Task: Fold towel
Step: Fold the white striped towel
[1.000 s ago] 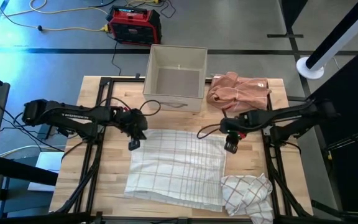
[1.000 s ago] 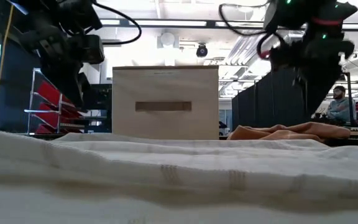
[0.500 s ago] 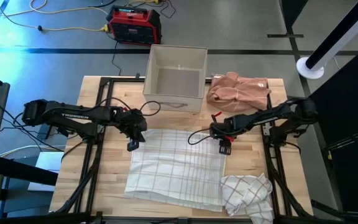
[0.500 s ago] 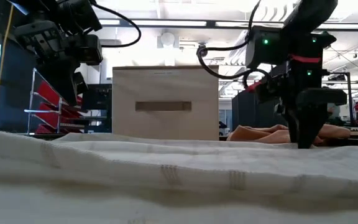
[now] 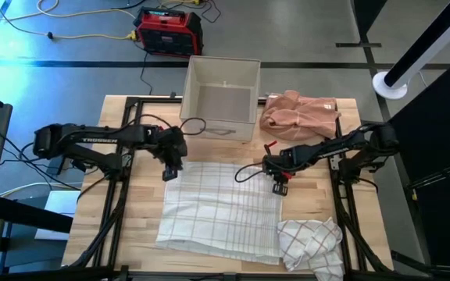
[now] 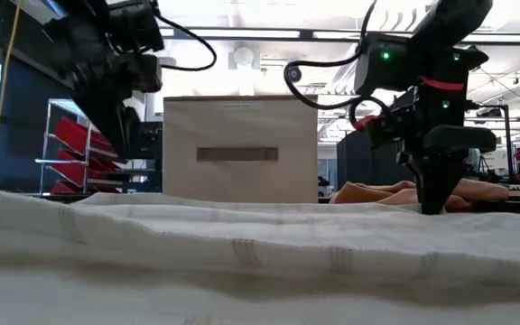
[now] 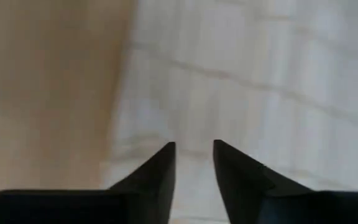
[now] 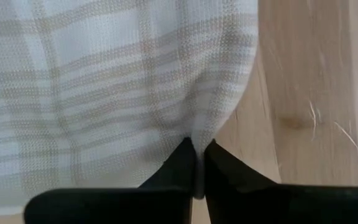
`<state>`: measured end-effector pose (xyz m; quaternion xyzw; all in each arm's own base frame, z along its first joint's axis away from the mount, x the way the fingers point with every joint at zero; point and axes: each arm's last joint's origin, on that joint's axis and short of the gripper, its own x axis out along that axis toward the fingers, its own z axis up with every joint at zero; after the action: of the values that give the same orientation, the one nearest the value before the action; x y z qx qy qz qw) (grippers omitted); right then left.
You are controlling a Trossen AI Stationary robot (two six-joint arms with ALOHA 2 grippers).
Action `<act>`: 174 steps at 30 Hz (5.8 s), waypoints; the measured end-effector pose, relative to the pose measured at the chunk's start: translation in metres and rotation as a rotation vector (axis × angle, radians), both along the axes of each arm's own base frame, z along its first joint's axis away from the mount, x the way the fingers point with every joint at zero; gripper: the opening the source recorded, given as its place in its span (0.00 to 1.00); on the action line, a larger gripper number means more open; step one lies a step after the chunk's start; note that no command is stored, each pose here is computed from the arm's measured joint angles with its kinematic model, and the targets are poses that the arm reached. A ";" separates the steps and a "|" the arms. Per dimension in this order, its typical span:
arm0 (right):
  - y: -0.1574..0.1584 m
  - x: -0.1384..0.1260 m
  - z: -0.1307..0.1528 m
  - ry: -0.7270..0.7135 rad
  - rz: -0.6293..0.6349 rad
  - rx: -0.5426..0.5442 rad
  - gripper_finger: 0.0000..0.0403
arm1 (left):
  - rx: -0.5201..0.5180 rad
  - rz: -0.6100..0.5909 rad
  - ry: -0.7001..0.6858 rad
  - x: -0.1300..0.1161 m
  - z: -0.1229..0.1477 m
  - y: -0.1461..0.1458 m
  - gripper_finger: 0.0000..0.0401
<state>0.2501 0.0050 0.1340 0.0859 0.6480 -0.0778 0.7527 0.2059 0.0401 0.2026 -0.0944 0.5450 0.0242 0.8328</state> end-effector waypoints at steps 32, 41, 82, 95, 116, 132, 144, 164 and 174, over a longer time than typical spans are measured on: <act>0.016 0.005 0.038 -0.160 -0.098 -0.110 0.01 | 0.133 0.248 0.377 -0.001 -0.027 0.005 0.04; 0.012 0.006 0.101 -0.188 -0.148 -0.406 0.01 | 0.389 0.364 0.219 -0.014 0.027 0.004 0.04; 0.136 0.017 0.035 -0.053 0.172 0.539 0.45 | -0.174 -0.188 0.346 -0.019 -0.022 -0.148 0.43; 0.118 0.013 0.081 -0.176 0.004 0.221 0.42 | -0.045 -0.111 0.048 -0.012 0.042 -0.132 0.47; 0.092 -0.007 -0.008 -0.320 -0.368 0.215 0.00 | -0.299 0.017 0.012 -0.041 -0.062 -0.151 0.02; -0.018 0.010 0.007 -0.157 -0.578 0.110 0.00 | -0.327 0.244 -0.100 -0.021 -0.063 -0.111 0.00; 0.011 0.027 0.106 -0.035 -0.816 0.051 0.01 | -0.365 0.124 -0.180 -0.019 -0.002 -0.124 0.00; 0.007 -0.006 0.012 -0.056 -1.030 0.027 0.51 | -0.254 0.111 -0.024 -0.058 -0.052 -0.130 0.00; 0.007 -0.010 -0.002 -0.031 -1.007 -0.004 0.06 | -0.212 0.179 0.016 -0.069 -0.069 -0.124 0.00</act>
<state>0.2397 0.0118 0.1321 0.3874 0.5147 -0.4312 0.6318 0.1369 -0.0835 0.1332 -0.2299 0.5404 0.0414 0.8083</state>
